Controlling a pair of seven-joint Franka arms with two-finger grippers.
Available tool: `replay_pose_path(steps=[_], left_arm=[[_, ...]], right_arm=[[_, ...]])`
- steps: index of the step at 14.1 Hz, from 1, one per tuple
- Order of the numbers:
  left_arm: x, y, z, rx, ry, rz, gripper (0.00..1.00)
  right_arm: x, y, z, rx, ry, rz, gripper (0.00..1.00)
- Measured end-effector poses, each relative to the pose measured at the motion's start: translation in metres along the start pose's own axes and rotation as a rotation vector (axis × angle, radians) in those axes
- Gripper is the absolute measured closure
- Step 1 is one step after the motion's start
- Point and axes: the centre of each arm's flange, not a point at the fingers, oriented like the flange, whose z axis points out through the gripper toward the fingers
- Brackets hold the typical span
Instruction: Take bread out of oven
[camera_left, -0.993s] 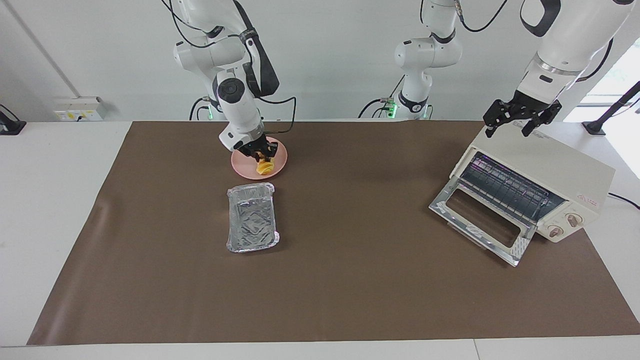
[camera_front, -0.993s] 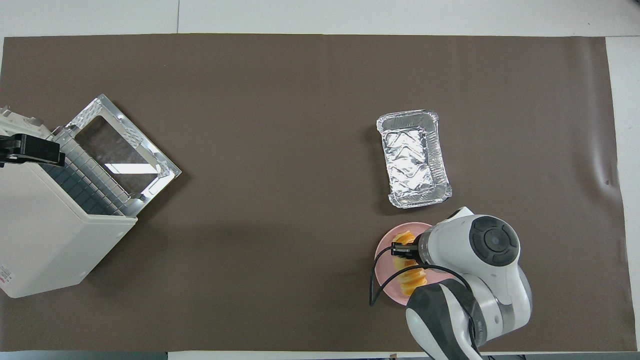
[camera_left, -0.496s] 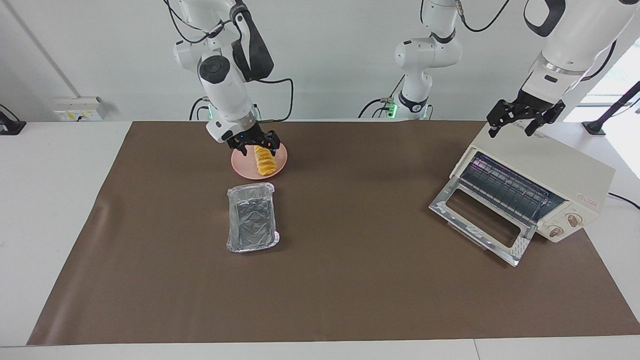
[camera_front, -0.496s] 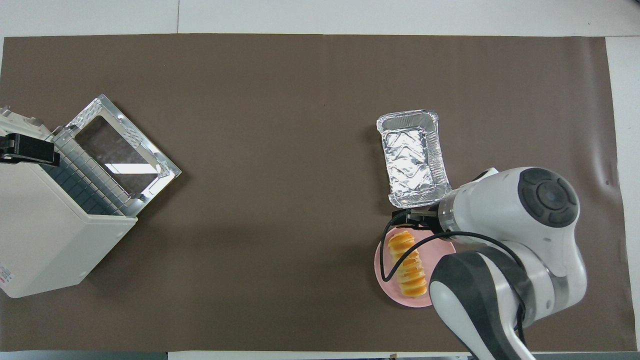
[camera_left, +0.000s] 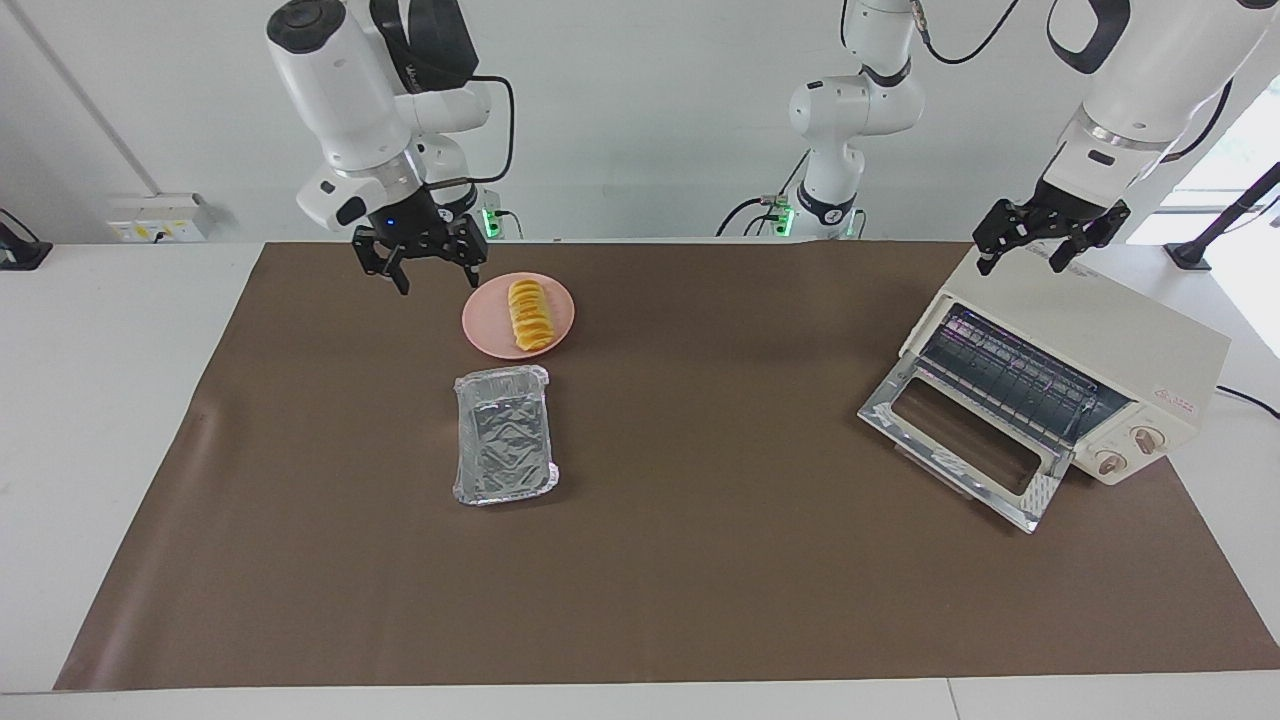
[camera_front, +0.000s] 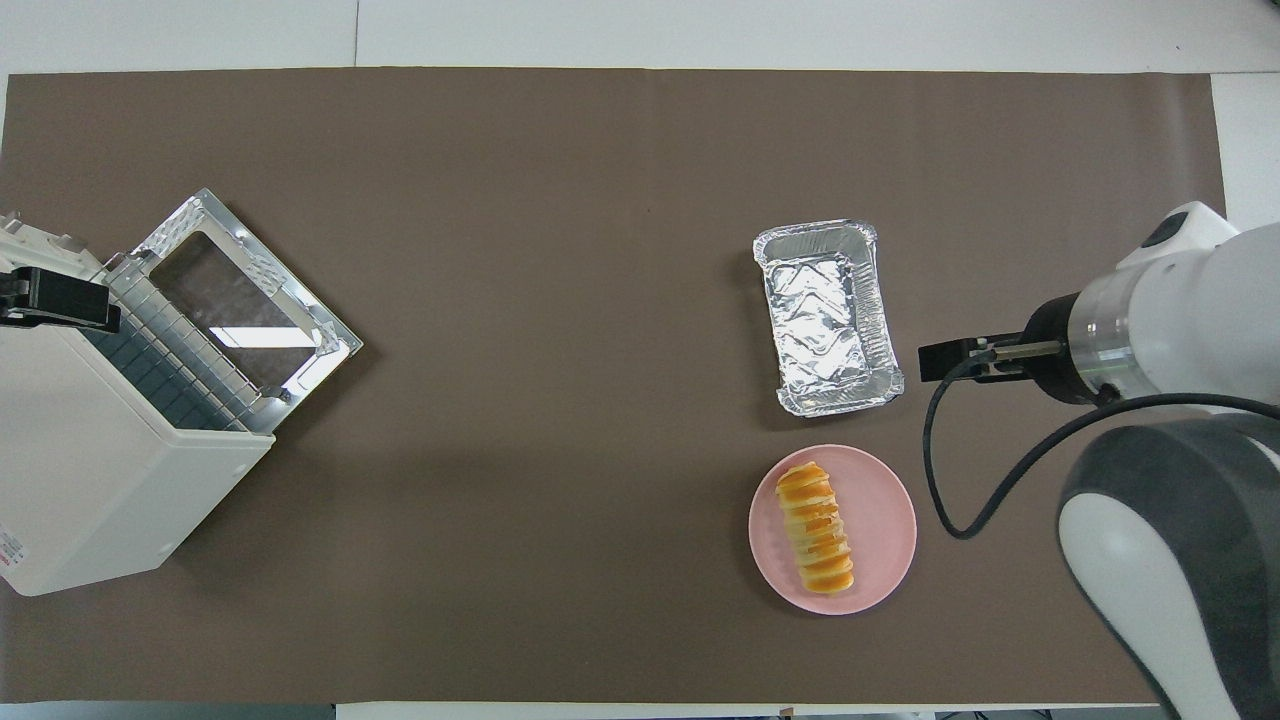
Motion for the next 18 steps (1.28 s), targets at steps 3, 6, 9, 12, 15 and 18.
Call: replay_pose_path(steps=[3, 6, 9, 12, 15, 18], left_arm=[[0.000, 0.000, 0.000, 0.000, 0.000, 0.000, 0.00], [0.000, 0.000, 0.000, 0.000, 0.000, 0.000, 0.00], [0.000, 0.000, 0.000, 0.000, 0.000, 0.000, 0.00], [0.000, 0.000, 0.000, 0.000, 0.000, 0.000, 0.00], [0.000, 0.000, 0.000, 0.000, 0.000, 0.000, 0.00], [0.000, 0.000, 0.000, 0.000, 0.000, 0.000, 0.00]], right_arm=[[0.014, 0.033, -0.014, -0.075, 0.015, -0.082, 0.00], [0.018, 0.040, -0.018, -0.107, -0.029, -0.091, 0.00], [0.019, 0.050, -0.017, -0.106, -0.037, -0.075, 0.00], [0.016, 0.052, -0.013, -0.103, -0.077, -0.067, 0.00], [0.018, 0.064, -0.015, -0.082, -0.109, -0.038, 0.00], [0.029, 0.075, -0.019, -0.077, -0.109, 0.004, 0.00]])
